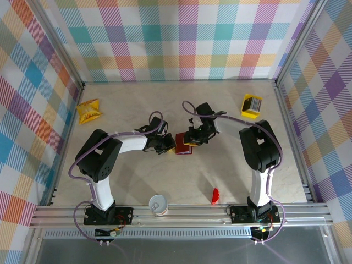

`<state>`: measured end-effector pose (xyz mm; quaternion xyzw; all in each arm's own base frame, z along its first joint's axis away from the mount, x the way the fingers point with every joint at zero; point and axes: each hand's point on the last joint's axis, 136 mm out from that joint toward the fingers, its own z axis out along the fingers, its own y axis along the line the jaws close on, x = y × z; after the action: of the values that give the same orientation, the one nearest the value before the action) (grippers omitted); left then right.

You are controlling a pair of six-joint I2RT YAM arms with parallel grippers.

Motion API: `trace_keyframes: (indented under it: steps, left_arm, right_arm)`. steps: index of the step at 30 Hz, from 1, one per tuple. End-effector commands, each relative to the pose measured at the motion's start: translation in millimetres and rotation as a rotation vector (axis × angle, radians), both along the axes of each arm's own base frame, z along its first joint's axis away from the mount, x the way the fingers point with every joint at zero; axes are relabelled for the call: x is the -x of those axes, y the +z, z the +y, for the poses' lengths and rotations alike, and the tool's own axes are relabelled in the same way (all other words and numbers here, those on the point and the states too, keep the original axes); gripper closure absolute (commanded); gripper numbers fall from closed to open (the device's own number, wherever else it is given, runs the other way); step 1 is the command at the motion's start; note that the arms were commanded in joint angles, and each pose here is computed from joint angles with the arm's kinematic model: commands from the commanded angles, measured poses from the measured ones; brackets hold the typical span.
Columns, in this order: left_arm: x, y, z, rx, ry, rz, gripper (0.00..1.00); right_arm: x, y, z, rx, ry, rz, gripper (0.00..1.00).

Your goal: Put the credit cards into the card holder

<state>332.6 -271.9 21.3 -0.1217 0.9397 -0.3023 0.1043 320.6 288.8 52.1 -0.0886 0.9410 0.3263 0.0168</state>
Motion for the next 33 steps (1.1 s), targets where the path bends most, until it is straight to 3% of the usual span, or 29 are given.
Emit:
trace_keyframes:
  steps: [1, 14, 33]
  left_arm:
    - [-1, -5, -13, 0.014, -0.044, -0.01, 0.89]
    - [0, 3, -3, -0.002, -0.027, -0.013, 0.89]
    - [30, 58, 76, 0.061, 0.15, -0.055, 0.79]
  right_arm:
    - [-6, 34, 14, -0.039, 0.039, -0.09, 0.71]
    - [-8, 50, 29, -0.064, 0.05, -0.105, 0.65]
    - [-6, 46, 78, -0.085, 0.085, -0.081, 0.6]
